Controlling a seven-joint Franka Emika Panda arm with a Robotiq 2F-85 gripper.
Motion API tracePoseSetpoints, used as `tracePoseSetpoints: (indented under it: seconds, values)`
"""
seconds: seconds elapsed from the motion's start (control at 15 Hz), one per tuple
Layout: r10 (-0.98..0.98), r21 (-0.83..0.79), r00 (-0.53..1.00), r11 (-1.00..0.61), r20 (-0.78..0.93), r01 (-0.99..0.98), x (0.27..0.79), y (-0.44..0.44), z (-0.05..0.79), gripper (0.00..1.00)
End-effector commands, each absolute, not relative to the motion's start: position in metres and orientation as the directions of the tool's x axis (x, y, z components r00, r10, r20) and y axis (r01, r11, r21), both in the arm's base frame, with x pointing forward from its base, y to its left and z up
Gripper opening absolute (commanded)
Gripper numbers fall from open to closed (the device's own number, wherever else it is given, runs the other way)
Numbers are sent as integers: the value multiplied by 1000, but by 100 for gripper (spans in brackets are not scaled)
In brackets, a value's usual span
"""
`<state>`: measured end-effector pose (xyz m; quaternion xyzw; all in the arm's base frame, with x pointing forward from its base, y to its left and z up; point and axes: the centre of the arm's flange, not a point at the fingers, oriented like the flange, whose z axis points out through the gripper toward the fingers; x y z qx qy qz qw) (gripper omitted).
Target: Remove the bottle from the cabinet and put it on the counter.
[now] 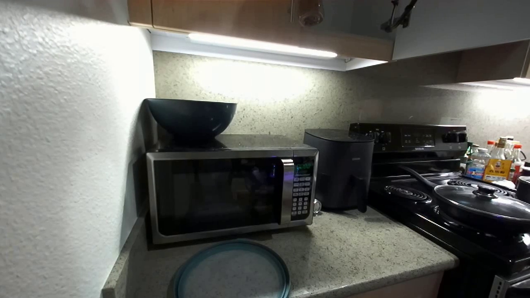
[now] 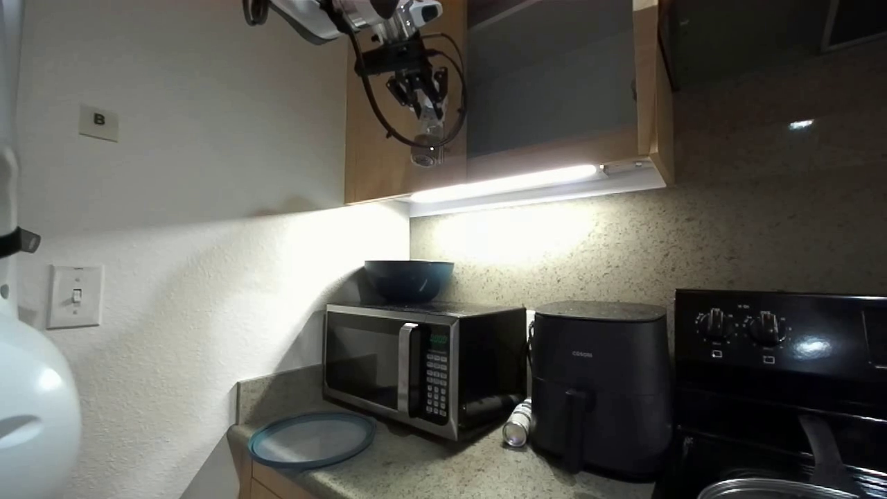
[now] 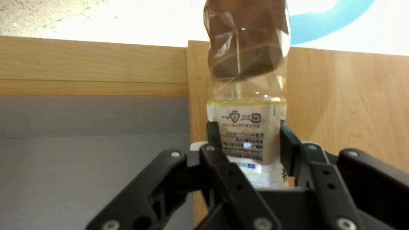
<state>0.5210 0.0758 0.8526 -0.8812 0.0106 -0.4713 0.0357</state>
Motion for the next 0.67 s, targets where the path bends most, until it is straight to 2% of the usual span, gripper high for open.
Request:
tracePoseSetpoints:
  seconds: [0.0,0.33,0.6]
  values:
    - [-4,-22,554,-999,832,26,528,103,824,20]
    - [138,56,632,-987,762,148,522,142,798,20]
    - [154,1,698,-977,700,215,511,150,773,20]
